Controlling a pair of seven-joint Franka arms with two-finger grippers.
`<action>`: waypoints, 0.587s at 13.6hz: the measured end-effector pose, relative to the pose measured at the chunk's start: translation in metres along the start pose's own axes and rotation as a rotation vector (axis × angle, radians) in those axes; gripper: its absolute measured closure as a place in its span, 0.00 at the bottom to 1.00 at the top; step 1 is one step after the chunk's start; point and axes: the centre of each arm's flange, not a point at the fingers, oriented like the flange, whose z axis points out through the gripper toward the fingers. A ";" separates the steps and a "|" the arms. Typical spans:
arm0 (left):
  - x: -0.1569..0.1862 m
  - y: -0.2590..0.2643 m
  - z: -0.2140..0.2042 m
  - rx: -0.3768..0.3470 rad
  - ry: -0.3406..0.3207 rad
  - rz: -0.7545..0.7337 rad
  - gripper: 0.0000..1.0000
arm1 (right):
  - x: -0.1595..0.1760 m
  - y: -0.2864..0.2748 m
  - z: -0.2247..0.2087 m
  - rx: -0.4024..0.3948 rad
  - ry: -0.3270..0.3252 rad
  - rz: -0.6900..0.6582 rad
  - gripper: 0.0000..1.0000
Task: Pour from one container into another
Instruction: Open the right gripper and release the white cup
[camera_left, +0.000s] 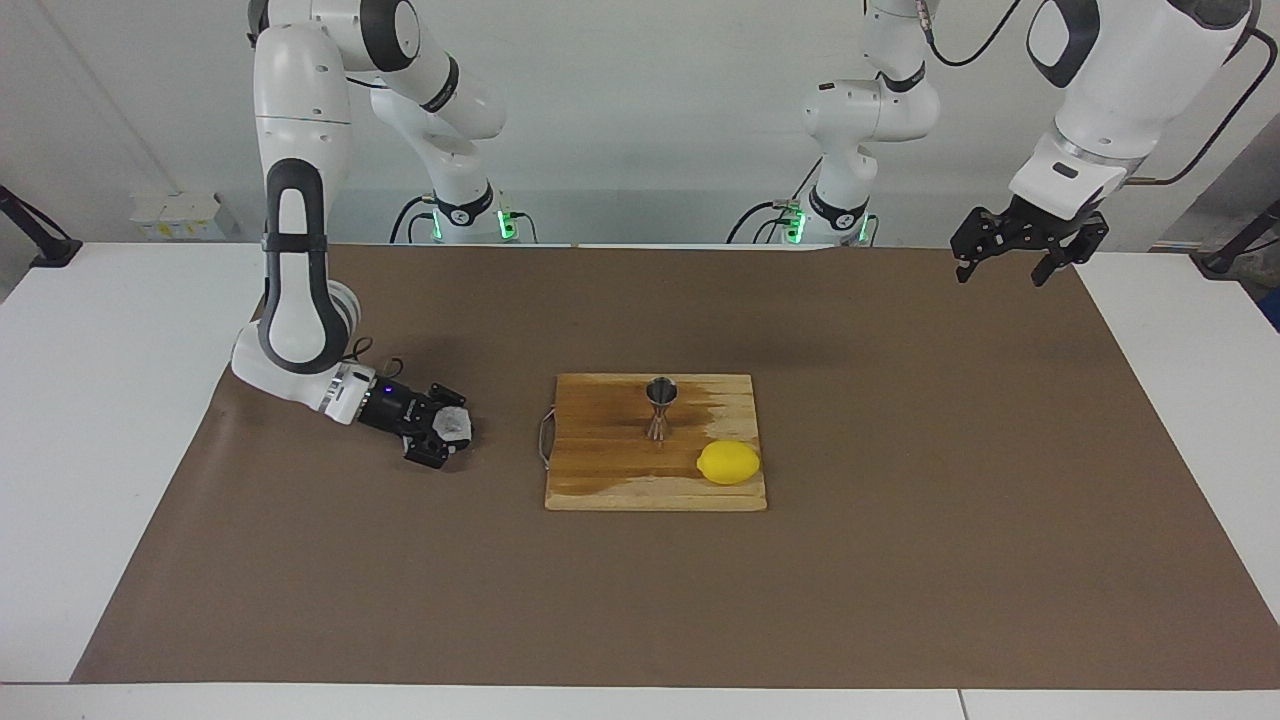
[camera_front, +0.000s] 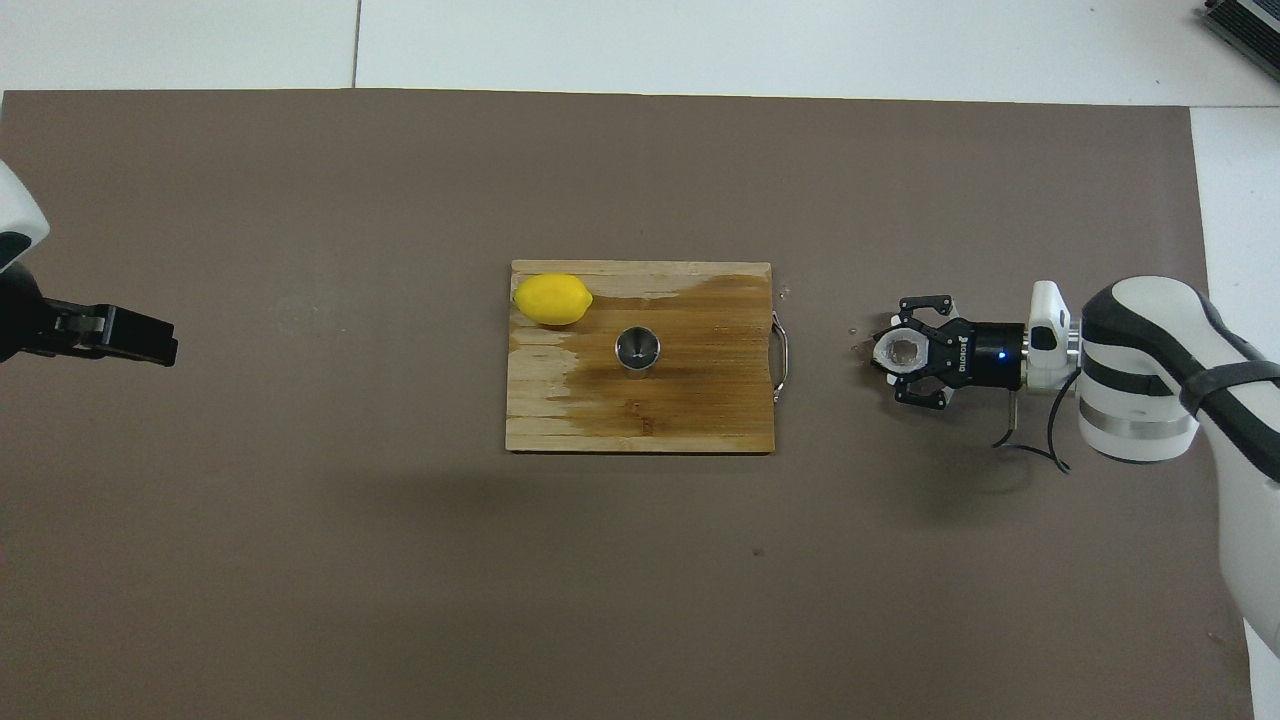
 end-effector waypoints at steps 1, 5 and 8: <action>0.000 0.000 0.000 0.000 0.000 0.000 0.00 | 0.001 0.001 0.000 -0.001 0.000 -0.002 0.49; 0.000 0.000 0.000 0.000 0.000 0.000 0.00 | 0.004 0.005 -0.013 0.061 -0.066 -0.022 0.01; 0.000 0.000 0.000 0.000 0.000 0.000 0.00 | 0.019 0.013 -0.050 0.105 -0.173 -0.041 0.00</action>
